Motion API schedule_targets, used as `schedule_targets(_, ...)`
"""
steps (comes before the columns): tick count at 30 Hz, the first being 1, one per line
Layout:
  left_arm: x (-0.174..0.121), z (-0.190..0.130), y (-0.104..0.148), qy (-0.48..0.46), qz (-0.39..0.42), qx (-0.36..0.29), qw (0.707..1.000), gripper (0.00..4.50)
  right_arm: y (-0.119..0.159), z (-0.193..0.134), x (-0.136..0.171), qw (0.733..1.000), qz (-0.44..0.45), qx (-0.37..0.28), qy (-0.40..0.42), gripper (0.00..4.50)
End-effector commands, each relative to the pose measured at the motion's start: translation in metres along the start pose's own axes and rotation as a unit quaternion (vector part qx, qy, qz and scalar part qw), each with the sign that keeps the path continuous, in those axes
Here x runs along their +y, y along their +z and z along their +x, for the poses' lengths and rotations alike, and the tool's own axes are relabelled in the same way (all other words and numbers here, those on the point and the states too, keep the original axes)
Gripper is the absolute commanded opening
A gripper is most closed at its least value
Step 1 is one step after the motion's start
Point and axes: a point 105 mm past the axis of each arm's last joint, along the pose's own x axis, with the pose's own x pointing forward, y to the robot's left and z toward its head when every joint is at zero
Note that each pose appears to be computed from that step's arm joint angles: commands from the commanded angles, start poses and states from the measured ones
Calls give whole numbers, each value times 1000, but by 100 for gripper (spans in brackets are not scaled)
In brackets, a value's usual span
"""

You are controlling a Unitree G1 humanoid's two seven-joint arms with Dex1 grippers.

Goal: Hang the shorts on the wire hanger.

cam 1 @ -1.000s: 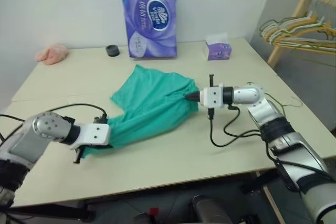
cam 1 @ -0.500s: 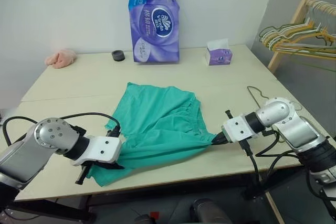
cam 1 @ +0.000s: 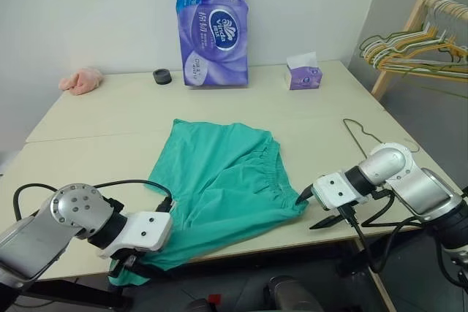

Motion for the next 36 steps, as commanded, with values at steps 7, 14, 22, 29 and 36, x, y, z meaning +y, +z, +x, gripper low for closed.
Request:
schedule_targets(7, -18, 5, 16, -11, -18, -51, 998, 363, 28, -34, -15, 993, 47, -97, -57, 450)
schedule_targets(14, 2, -9, 11, 60, -30, -57, 996, 449, 41, -31, -27, 976, 88, -169, -108, 450)
schedule_targets(22, 67, -42, 35, 283, -59, -194, 937, 449, 14, -44, -64, 927, 156, -193, -282, 450)
schedule_targets(29, 71, -29, 37, 283, -73, -205, 934, 449, -53, -63, -74, 830, 277, -156, -458, 450)
schedule_targets(36, 81, -26, 55, 276, -28, -228, 933, 449, -127, -107, -72, 670, 385, -76, -630, 450)
